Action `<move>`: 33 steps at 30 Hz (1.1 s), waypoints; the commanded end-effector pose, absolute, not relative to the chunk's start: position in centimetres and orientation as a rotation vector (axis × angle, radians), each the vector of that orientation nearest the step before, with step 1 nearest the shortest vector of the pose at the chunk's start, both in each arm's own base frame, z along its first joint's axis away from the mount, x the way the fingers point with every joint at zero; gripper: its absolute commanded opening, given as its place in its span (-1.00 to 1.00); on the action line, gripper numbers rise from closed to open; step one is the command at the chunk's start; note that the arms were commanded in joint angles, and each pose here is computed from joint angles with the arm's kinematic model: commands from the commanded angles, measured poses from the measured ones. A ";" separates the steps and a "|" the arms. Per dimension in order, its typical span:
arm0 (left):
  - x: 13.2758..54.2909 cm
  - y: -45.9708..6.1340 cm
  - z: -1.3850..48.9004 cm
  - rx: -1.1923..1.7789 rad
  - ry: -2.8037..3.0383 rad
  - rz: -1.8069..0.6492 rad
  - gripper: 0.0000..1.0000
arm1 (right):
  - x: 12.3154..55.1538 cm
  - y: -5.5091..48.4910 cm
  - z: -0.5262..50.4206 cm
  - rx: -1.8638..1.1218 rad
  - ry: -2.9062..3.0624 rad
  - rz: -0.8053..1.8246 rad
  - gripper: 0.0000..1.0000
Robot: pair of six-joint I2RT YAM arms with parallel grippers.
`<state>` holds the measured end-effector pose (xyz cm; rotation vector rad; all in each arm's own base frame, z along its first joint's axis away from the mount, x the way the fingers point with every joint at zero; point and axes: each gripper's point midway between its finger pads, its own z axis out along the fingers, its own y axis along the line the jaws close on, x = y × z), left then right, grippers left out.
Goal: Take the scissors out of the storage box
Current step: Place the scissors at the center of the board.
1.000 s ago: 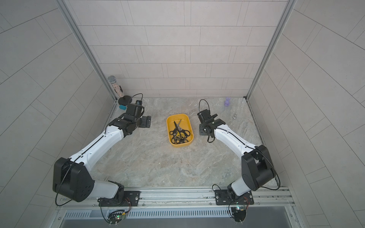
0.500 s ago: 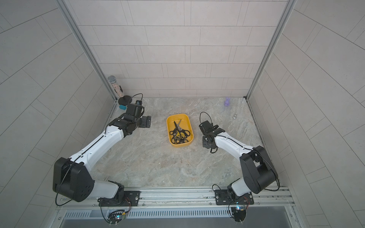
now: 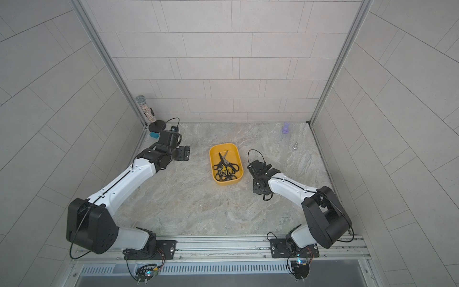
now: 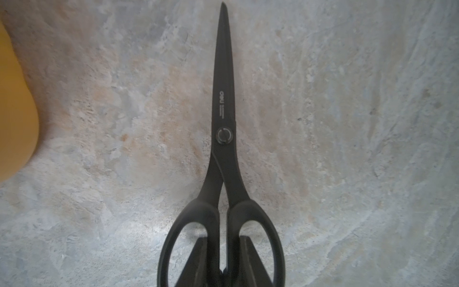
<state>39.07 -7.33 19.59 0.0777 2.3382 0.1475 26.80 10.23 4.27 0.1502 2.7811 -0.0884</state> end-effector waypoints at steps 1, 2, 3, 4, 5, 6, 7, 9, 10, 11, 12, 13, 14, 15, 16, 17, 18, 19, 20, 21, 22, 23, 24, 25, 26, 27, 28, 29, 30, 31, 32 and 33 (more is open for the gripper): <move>39.2 -7.2 19.8 0.061 2.331 0.141 0.99 | 26.7 10.5 3.6 0.169 2.778 -0.094 -1.00; 39.2 -7.2 19.7 0.063 2.333 0.139 0.99 | 26.6 10.5 3.4 0.169 2.783 -0.096 -1.00; 39.2 -7.2 19.7 0.063 2.335 0.139 0.99 | 26.5 10.6 3.3 0.165 2.787 -0.094 -1.00; 39.2 -7.2 19.7 0.060 2.335 0.137 0.99 | 26.4 10.8 3.1 0.160 2.790 -0.093 -1.00; 39.2 -7.2 19.6 0.061 2.337 0.138 0.99 | 26.3 10.9 3.0 0.157 2.792 -0.093 -1.00; 39.2 -7.2 19.7 0.060 2.336 0.138 0.99 | 26.2 10.9 2.8 0.156 2.795 -0.094 -1.00; 39.2 -7.3 19.7 0.061 2.336 0.138 0.99 | 26.2 10.9 2.7 0.155 2.796 -0.095 -1.00; 39.2 -7.3 19.7 0.063 2.334 0.140 0.99 | 26.0 10.9 2.3 0.156 2.804 -0.102 -1.00; 39.2 -7.2 19.8 0.061 2.333 0.139 0.99 | 26.0 10.9 2.0 0.154 2.810 -0.103 -1.00; 39.2 -7.2 19.8 0.062 2.332 0.140 0.99 | 25.9 11.0 1.8 0.157 2.814 -0.099 -1.00; 39.2 -7.2 19.8 0.062 2.332 0.141 0.99 | 25.9 11.0 1.6 0.156 2.818 -0.096 -1.00; 39.2 -7.2 19.8 0.061 2.332 0.142 0.99 | 25.9 11.0 1.4 0.157 2.823 -0.099 -1.00; 39.2 -7.2 19.8 0.065 2.334 0.142 0.99 | 25.8 11.0 1.2 0.157 2.827 -0.098 -1.00; 39.2 -7.2 19.8 0.065 2.334 0.142 0.99 | 25.8 11.1 1.0 0.155 2.833 -0.099 -1.00; 39.2 -7.2 19.7 0.064 2.334 0.144 0.99 | 25.7 11.1 0.7 0.156 2.838 -0.102 -1.00; 39.2 -7.2 19.7 0.066 2.333 0.146 0.99 | 25.7 11.1 0.6 0.157 2.843 -0.100 -1.00; 39.2 -7.2 19.7 0.067 2.334 0.149 0.99 | 25.7 11.1 0.4 0.156 2.846 -0.103 -1.00; 39.1 -7.1 19.8 0.070 2.333 0.151 0.99 | 25.7 11.2 0.2 0.153 2.851 -0.100 -1.00; 39.2 -7.1 19.8 0.069 2.332 0.154 0.99 | 25.7 11.2 0.1 0.152 2.854 -0.103 -1.00; 39.2 -7.1 19.9 0.069 2.331 0.154 0.99 | 25.7 11.2 0.1 0.153 2.855 -0.109 -1.00; 39.2 -7.1 19.8 0.070 2.331 0.155 0.99 | 25.8 11.2 0.1 0.150 2.856 -0.112 -0.88; 39.2 -7.1 19.9 0.070 2.331 0.155 0.99 | 25.9 11.2 0.1 0.153 2.853 -0.111 -0.78; 39.2 -7.1 19.8 0.071 2.332 0.155 0.99 | 25.9 11.2 0.2 0.151 2.853 -0.110 -0.72; 39.2 -7.0 19.8 0.070 2.332 0.157 0.99 | 26.0 11.3 0.3 0.151 2.848 -0.109 -0.67; 39.2 -7.1 19.8 0.070 2.333 0.157 0.99 | 26.0 11.2 0.5 0.149 2.844 -0.112 -0.63; 39.2 -7.1 19.8 0.069 2.331 0.157 0.99 | 26.0 11.2 0.5 0.146 2.843 -0.113 -0.60; 39.2 -7.1 19.9 0.069 2.330 0.155 0.99 | 26.0 11.2 0.6 0.146 2.841 -0.115 -0.57; 39.2 -7.1 19.8 0.069 2.332 0.156 0.99 | 26.0 11.1 0.7 0.145 2.840 -0.116 -0.54; 39.2 -7.1 19.8 0.067 2.332 0.155 0.99 | 26.1 11.1 0.9 0.145 2.836 -0.116 -0.52; 39.2 -7.1 19.8 0.068 2.332 0.154 0.99 | 26.1 11.1 1.0 0.146 2.832 -0.117 -0.50; 39.2 -7.1 19.9 0.068 2.331 0.152 0.99 | 26.1 11.0 1.2 0.147 2.828 -0.120 -0.47; 39.3 -7.1 19.9 0.069 2.331 0.153 0.99 | 26.1 10.9 1.4 0.148 2.824 -0.121 -0.43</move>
